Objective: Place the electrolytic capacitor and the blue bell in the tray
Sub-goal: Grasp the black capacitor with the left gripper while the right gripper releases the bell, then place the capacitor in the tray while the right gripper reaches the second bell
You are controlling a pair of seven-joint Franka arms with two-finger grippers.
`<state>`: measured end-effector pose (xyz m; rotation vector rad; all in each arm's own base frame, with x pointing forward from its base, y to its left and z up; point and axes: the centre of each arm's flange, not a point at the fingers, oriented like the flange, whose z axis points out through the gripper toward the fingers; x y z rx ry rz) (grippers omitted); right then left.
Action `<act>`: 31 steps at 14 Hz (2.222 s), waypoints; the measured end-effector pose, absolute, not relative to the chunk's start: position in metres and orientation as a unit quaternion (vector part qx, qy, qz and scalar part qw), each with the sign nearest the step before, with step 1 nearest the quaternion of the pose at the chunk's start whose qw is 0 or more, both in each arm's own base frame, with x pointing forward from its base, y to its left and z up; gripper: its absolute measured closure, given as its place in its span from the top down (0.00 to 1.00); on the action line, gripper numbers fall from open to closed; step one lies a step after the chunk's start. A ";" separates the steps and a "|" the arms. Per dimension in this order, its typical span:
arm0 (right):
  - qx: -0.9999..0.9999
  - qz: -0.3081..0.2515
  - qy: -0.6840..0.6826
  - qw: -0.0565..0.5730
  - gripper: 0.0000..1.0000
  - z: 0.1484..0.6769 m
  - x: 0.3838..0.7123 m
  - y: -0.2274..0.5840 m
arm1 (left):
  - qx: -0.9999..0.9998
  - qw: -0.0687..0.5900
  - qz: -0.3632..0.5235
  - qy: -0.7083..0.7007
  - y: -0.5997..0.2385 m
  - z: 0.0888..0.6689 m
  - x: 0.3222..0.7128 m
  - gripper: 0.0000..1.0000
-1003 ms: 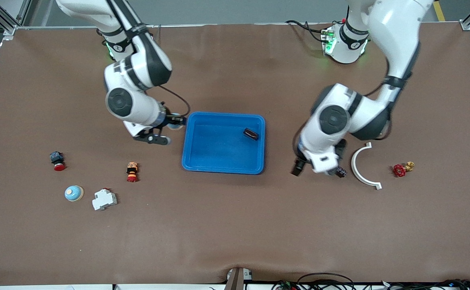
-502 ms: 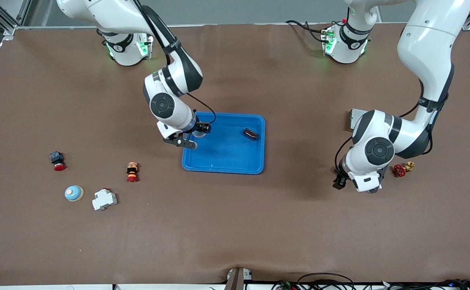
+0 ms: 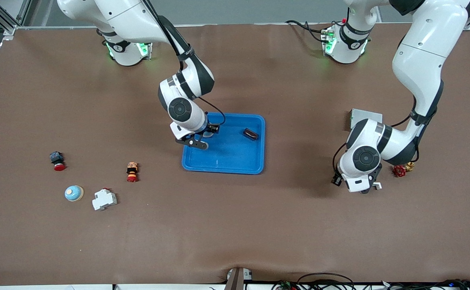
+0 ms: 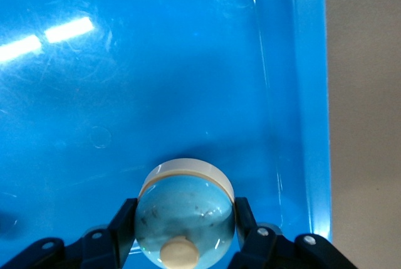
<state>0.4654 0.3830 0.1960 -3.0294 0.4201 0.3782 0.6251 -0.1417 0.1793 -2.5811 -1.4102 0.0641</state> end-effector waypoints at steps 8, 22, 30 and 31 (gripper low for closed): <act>-0.983 0.128 0.131 0.021 0.99 0.189 0.463 0.383 | -0.864 0.067 0.000 -0.499 -0.181 0.217 0.628 0.33; -0.982 0.124 -0.117 -0.077 1.00 0.466 0.595 0.178 | -0.797 -0.027 -0.018 -0.603 -0.436 0.275 0.561 0.33; -0.944 0.108 -0.301 -0.081 1.00 0.432 0.657 -0.008 | -0.812 0.007 0.009 -0.583 -0.498 0.208 0.508 0.39; -0.939 0.103 -0.318 -0.081 1.00 0.415 0.665 -0.024 | -0.815 0.004 0.004 -0.579 -0.497 0.210 0.511 0.49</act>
